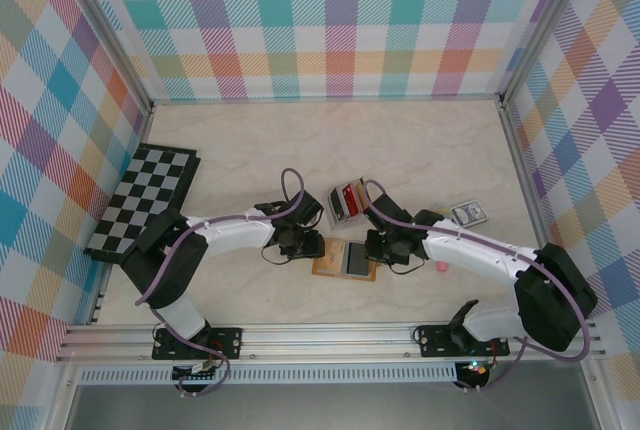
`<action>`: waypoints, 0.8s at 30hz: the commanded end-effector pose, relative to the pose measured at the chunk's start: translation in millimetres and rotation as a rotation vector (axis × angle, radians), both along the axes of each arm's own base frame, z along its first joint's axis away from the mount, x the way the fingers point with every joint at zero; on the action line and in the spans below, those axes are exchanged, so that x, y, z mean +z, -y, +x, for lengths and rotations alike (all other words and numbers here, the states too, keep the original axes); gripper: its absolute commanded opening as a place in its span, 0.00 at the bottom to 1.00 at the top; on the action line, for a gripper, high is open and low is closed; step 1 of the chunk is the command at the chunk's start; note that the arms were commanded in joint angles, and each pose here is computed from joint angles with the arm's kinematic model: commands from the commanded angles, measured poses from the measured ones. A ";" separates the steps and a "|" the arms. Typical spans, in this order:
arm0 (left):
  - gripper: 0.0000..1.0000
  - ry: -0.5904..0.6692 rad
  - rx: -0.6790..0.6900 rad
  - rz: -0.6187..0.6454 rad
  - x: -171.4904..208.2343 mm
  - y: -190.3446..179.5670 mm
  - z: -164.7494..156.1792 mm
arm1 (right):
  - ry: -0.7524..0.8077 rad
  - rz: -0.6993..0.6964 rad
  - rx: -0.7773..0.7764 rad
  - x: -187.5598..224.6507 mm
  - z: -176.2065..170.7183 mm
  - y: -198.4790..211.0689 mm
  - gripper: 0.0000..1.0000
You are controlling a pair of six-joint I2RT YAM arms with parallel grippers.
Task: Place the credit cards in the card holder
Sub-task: Flip over the card slot in the card holder.
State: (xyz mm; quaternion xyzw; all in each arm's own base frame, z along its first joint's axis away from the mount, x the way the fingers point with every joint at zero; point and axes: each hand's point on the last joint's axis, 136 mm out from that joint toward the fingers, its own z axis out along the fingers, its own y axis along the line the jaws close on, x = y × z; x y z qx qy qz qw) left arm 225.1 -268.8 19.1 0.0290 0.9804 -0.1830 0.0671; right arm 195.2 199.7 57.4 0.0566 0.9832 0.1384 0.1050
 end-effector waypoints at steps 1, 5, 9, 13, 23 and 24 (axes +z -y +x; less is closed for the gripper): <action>0.35 -0.015 -0.089 -0.089 -7.8 35.8 -11.0 | -0.024 -0.041 -0.030 -5.3 0.2 6.2 0.11; 0.35 -0.019 -0.088 -0.082 -9.6 34.3 -12.2 | -0.030 -0.064 -0.040 -9.5 -2.6 12.3 0.10; 0.34 -0.021 -0.087 -0.081 -10.6 33.9 -12.4 | -0.014 -0.044 -0.038 -3.8 -1.5 10.7 0.09; 0.33 -0.020 -0.082 -0.084 -10.8 33.7 -12.4 | 0.009 -0.023 -0.032 1.7 0.2 8.9 0.08; 0.33 -0.026 -0.082 -0.082 -12.3 34.0 -12.9 | -0.003 -0.045 -0.029 -2.6 -1.1 11.2 0.07; 0.33 -0.025 -0.083 -0.083 -12.1 34.5 -12.8 | 0.001 -0.044 -0.027 -1.1 -0.3 10.7 0.07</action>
